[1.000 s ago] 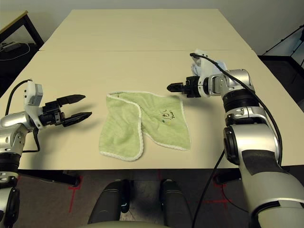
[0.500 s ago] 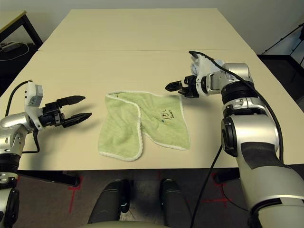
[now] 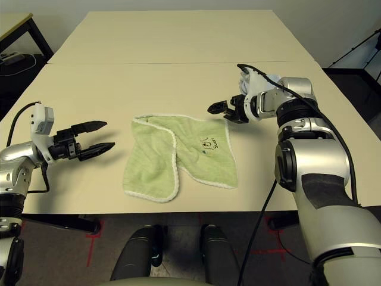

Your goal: Fold the towel and set it aside.

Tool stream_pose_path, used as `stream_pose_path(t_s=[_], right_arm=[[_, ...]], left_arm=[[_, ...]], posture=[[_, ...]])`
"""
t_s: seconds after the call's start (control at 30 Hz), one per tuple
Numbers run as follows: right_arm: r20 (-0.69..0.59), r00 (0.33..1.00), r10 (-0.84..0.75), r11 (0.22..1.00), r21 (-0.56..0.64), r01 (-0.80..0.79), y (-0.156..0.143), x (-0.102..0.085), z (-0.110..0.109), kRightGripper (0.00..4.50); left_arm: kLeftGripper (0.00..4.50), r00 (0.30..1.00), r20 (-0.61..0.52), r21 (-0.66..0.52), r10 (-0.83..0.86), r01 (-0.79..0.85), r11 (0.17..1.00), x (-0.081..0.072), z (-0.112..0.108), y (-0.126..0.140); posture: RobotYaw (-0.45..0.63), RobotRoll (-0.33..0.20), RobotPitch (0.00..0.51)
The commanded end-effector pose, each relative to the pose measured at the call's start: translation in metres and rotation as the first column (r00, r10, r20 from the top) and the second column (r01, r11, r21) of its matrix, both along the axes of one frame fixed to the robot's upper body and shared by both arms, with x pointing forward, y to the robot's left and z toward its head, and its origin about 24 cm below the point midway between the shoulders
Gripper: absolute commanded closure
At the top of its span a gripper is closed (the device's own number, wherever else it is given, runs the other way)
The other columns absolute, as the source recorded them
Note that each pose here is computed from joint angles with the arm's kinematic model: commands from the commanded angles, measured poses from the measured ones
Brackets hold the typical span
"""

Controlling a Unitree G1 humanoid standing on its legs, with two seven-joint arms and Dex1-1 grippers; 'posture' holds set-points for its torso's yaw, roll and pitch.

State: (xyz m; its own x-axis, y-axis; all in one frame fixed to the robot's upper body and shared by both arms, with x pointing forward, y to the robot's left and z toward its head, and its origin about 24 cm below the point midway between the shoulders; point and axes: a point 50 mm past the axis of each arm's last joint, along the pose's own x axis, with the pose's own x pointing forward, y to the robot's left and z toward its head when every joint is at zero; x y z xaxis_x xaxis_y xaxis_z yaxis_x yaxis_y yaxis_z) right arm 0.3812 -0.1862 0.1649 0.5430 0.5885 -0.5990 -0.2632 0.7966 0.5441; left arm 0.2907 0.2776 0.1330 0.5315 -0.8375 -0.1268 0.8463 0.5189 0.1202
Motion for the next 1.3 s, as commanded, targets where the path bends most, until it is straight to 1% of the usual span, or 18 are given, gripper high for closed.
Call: stream_pose_path(t_s=[0.03, 0.13, 0.33, 0.37, 0.43, 0.47, 0.77, 0.8, 0.83, 0.9, 0.93, 0.97, 1.03, 1.1, 1.17, 1.23, 1.3], right_arm=[[-0.028, 0.999, -0.018, 1.000, 0.005, 0.019, 0.001, -0.001, -0.005, 0.04], [-0.038, 0.998, -0.046, 0.999, 0.008, 0.046, 0.002, 0.000, -0.011, 0.04], [-0.035, 0.998, -0.061, 0.998, 0.017, 0.062, 0.005, 0.001, -0.012, 0.04], [-0.035, 0.997, -0.063, 0.998, 0.019, 0.064, 0.005, 0.001, -0.012, 0.21], [-0.035, 0.997, -0.067, 0.997, 0.022, 0.068, 0.006, 0.001, -0.013, 0.64], [-0.035, 0.997, -0.069, 0.997, 0.022, 0.069, 0.007, 0.001, -0.014, 0.95], [-0.049, 0.996, -0.072, 0.997, 0.038, 0.074, 0.013, 0.001, -0.021, 4.29], [-0.047, 0.996, -0.072, 0.996, 0.040, 0.074, 0.013, 0.001, -0.022, 4.48], [-0.044, 0.996, -0.072, 0.996, 0.042, 0.074, 0.012, 0.001, -0.021, 4.48], [0.003, 0.998, -0.062, 0.996, 0.060, 0.062, 0.012, 0.003, -0.018, 4.48], [0.047, 0.998, -0.050, 0.997, 0.055, 0.047, 0.011, 0.005, -0.016, 4.48], [0.127, 0.992, -0.028, 0.999, 0.037, 0.024, 0.009, 0.008, -0.013, 4.48], [0.310, 0.951, 0.018, 0.999, 0.032, -0.029, 0.006, 0.012, -0.007, 4.48], [0.442, 0.896, 0.027, 0.997, 0.048, -0.053, 0.002, 0.013, -0.002, 4.48], [0.508, 0.861, 0.035, 0.997, 0.041, -0.065, -0.001, 0.013, -0.002, 4.48], [0.595, 0.800, 0.076, 0.996, -0.012, -0.085, -0.006, 0.011, -0.003, 4.48], [0.655, 0.744, 0.131, 0.991, -0.083, -0.102, -0.010, 0.009, -0.004, 4.48]], left_arm=[[0.00, 1.000, -0.001, 0.006, -0.004, 0.004, 1.000, -0.003, 0.001, 0.000], [0.00, 1.000, -0.003, 0.005, -0.004, 0.004, 1.000, -0.003, 0.000, 0.000], [0.00, 1.000, -0.003, 0.006, -0.004, 0.004, 1.000, -0.004, 0.001, 0.000], [0.00, 1.000, -0.003, 0.006, -0.004, 0.004, 1.000, -0.004, 0.001, 0.000], [0.00, 1.000, -0.003, 0.006, -0.004, 0.004, 1.000, -0.004, 0.001, 0.000], [0.00, 1.000, -0.004, 0.006, -0.004, 0.004, 1.000, -0.004, 0.001, -0.001], [0.00, 1.000, -0.008, 0.004, -0.005, 0.005, 1.000, -0.004, 0.000, -0.002], [0.00, 1.000, -0.009, 0.004, -0.004, 0.004, 1.000, -0.004, 0.000, -0.001], [0.00, 1.000, -0.009, 0.004, -0.004, 0.004, 1.000, -0.004, 0.000, -0.001], [0.00, 1.000, -0.011, 0.005, -0.002, 0.002, 1.000, -0.004, 0.000, -0.001], [0.00, 1.000, -0.011, 0.005, -0.002, 0.002, 1.000, -0.004, 0.000, -0.001], [0.00, 1.000, -0.012, 0.005, -0.002, 0.002, 1.000, -0.004, 0.000, -0.001], [0.00, 1.000, -0.013, 0.003, -0.001, 0.001, 1.000, -0.005, -0.001, -0.001], [0.00, 1.000, -0.015, 0.001, -0.002, 0.002, 1.000, -0.005, -0.002, -0.002], [0.00, 1.000, -0.016, 0.000, -0.002, 0.002, 1.000, -0.006, -0.002, -0.002], [0.00, 1.000, -0.017, -0.001, -0.002, 0.002, 1.000, -0.005, -0.003, -0.003], [0.00, 1.000, -0.017, -0.002, -0.002, 0.002, 1.000, -0.005, -0.003, -0.004]], posture=[[0.10, 0.000, 0.146], [0.10, 0.000, 0.146], [0.10, 0.000, 0.146], [0.10, 0.000, 0.146], [0.10, 0.000, 0.147], [0.10, 0.000, 0.147], [0.10, 0.000, 0.151], [0.10, 0.000, 0.151], [0.10, 0.000, 0.151], [0.10, 0.000, 0.151], [0.10, 0.000, 0.151], [0.10, 0.000, 0.151], [0.09, 0.000, 0.150], [0.09, 0.000, 0.149], [0.09, 0.000, 0.149], [0.09, 0.000, 0.149], [0.09, 0.000, 0.149]])
